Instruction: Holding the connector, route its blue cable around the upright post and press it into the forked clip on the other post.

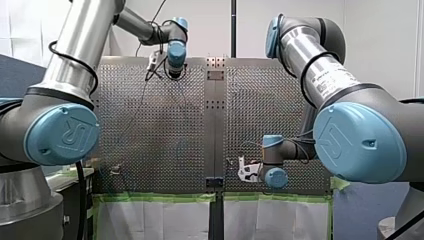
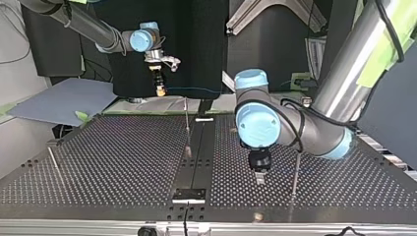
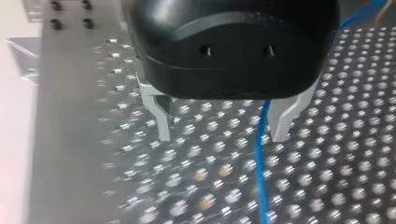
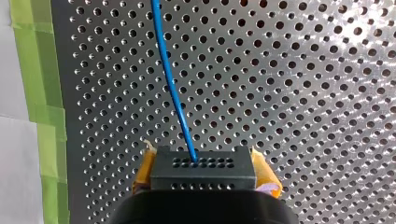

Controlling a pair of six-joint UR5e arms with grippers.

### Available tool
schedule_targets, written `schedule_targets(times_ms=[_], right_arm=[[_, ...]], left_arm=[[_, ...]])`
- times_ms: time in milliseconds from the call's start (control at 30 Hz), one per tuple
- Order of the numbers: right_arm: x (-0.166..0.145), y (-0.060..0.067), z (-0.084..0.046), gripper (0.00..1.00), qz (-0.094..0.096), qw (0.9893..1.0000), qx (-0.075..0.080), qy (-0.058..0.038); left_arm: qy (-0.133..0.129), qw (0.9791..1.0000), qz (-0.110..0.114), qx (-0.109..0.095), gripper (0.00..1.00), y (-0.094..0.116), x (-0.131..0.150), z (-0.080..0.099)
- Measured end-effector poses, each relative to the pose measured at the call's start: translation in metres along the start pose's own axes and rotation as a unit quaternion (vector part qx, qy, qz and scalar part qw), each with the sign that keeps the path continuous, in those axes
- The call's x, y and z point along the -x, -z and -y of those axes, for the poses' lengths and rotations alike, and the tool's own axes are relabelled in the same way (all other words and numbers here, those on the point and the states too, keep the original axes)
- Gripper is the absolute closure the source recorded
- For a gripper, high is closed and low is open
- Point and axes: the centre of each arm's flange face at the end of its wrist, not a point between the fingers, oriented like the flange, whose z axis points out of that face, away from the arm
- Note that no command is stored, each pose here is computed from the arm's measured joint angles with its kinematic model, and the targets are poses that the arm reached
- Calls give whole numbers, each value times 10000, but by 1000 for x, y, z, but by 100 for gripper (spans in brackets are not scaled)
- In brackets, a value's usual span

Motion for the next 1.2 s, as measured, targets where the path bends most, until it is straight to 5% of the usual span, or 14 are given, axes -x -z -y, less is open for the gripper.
schedule_targets(times_ms=[533, 1200], right_arm=[[0, 0, 0, 100, 26, 10000, -2, 15], [1, 1, 0, 100, 32, 10000, -2, 15]], left_arm=[[-436, 9971, -606, 111, 0, -29, -72, 40], [-704, 9937, -862, 93, 0, -35, -143, 58]])
